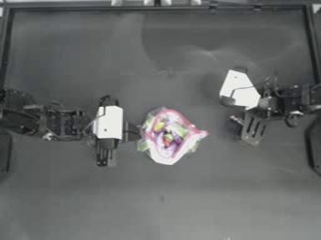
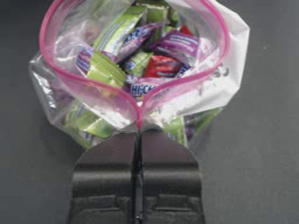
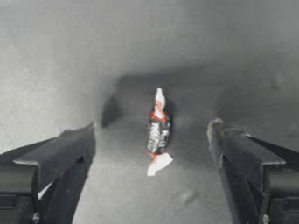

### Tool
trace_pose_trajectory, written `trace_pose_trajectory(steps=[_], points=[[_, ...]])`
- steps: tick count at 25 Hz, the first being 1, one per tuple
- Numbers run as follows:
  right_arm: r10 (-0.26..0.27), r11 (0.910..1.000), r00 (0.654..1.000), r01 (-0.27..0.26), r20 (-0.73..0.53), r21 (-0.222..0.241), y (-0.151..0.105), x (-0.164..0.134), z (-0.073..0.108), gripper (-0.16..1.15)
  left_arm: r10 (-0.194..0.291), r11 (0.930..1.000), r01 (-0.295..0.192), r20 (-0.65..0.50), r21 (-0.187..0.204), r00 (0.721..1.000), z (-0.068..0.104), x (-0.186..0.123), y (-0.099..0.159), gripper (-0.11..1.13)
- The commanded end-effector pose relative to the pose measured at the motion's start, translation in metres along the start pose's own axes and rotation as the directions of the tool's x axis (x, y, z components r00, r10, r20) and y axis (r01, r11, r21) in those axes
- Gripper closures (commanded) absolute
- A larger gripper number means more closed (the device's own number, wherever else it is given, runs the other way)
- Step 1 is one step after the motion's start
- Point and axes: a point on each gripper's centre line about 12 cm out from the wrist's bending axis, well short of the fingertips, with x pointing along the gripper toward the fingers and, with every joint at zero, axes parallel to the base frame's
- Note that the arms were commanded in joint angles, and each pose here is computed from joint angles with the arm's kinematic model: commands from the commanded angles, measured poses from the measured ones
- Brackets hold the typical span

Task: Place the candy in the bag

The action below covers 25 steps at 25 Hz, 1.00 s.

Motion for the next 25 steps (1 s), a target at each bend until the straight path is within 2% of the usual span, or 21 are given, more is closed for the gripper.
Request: trace_pose_trajectory(steps=[1,8,19,25], points=[[0.006,1.0000,1.000,-0.007,0.030,0.003,0.001,-0.004,0.008,-0.03,0.008,1.0000,-0.008,0.036,-0.004,0.999,0.012,-0.001,0.003,0.98],[0.004,1.0000,1.000,-0.004,0.019,0.002,0.001,-0.001,0.007,0.00,0.008,1.0000,-0.008,0.036,-0.004,0.999,0.013,-0.001,0.003,0.98],[0.000,1.0000,1.000,0.000,-0.001,-0.003,0.001,0.004,0.005,0.46,0.008,1.0000,-0.007,0.035,-0.005,0.999,0.012,-0.001,0.003,0.98],[-0.005,1.0000,1.000,0.005,-0.024,-0.008,0.002,0.009,0.004,0.54,0.008,1.0000,-0.008,0.036,-0.005,0.999,0.013,-0.001,0.003,0.98]])
